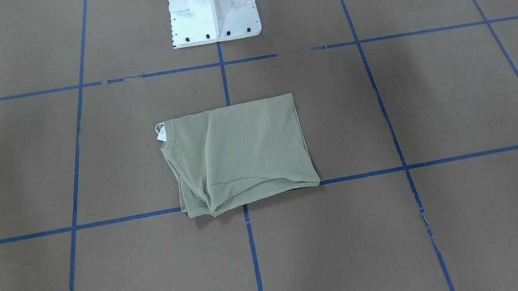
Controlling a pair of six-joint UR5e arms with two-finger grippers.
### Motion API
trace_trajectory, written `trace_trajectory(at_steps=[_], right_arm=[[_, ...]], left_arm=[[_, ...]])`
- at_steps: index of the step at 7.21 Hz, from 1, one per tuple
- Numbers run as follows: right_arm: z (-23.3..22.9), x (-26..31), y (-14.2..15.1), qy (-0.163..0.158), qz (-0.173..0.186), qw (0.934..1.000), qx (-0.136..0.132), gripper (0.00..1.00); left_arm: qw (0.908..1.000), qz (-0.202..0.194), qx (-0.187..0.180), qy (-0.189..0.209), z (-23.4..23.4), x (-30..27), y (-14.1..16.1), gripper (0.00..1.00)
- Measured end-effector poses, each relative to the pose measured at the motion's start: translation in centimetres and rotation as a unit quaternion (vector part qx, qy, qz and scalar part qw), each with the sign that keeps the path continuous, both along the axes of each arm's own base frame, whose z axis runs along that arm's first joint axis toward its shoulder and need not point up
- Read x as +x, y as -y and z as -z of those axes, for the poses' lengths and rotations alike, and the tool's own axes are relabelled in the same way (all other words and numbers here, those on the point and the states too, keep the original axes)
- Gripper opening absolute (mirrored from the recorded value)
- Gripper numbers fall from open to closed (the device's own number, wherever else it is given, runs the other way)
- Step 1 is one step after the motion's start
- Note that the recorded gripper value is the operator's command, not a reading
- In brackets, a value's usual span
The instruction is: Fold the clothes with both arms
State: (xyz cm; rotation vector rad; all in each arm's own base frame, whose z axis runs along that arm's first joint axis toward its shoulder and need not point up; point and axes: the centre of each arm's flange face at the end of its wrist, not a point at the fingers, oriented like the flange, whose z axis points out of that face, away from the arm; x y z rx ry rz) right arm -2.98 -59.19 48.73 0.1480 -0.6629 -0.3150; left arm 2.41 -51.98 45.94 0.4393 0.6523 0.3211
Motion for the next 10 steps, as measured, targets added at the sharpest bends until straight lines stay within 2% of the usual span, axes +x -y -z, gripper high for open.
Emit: trace_trajectory(at_steps=[2,3,5,7,10], right_arm=[[-10.6,6.0,-7.7,0.003,-0.009,0.9978,-0.066,1.00],[-13.8,7.7,-11.2,0.005,-0.024,0.9956,-0.091,1.00],[-16.1,9.4,-15.6,0.019,-0.044,0.9931,-0.107,1.00],[-16.6,9.7,-16.9,0.027,-0.048,0.9922,-0.112,1.00],[-16.7,9.7,-17.1,0.028,-0.048,0.9921,-0.113,1.00]], left_arm=[[0.9964,0.015,-0.082,-0.017,-7.7,-4.9,-3.4,1.00],[0.9935,0.028,-0.108,-0.020,-10.3,-6.5,-4.4,1.00],[0.9871,0.033,-0.153,-0.033,-13.9,-7.3,-6.5,1.00],[0.9781,0.022,-0.191,-0.080,-15.6,-6.8,-9.0,1.00],[0.9745,0.020,-0.205,-0.089,-16.2,-6.6,-9.6,1.00]])
